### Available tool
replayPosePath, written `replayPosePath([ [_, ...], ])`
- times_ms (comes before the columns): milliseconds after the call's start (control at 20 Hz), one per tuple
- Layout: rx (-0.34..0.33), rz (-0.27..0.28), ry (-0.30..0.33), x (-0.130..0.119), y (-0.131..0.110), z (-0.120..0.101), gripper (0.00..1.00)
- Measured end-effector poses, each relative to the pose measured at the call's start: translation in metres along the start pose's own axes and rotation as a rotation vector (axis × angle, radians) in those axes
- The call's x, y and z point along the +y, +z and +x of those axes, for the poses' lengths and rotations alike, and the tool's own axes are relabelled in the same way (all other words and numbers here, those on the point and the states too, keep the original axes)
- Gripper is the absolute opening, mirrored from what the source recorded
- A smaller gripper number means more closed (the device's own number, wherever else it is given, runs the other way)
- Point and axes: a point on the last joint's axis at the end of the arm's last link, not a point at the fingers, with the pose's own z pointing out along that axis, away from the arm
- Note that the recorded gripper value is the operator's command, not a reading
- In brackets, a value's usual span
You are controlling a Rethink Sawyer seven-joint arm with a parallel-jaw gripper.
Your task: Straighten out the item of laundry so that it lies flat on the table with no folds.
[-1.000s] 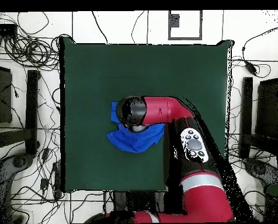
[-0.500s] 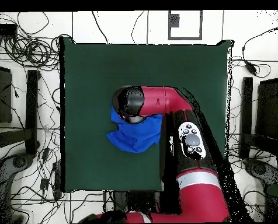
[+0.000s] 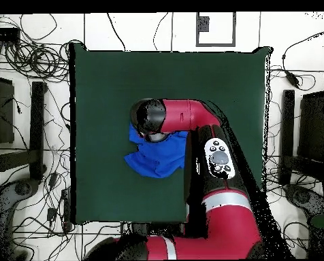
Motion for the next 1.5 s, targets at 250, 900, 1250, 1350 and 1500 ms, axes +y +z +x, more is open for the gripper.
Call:
replayPosePath([
  [250,0.016,-0.012,-0.001,0.003,0.018,0.002,1.0],
  [900,0.029,-0.027,-0.004,0.006,0.057,-0.006,1.0],
  [1250,0.032,-0.028,-0.002,0.004,0.074,-0.015,1.0],
  [1350,0.03,-0.021,-0.005,0.004,0.072,-0.017,1.0],
  [1500,0.025,-0.013,-0.009,0.006,0.072,-0.022,1.0],
])
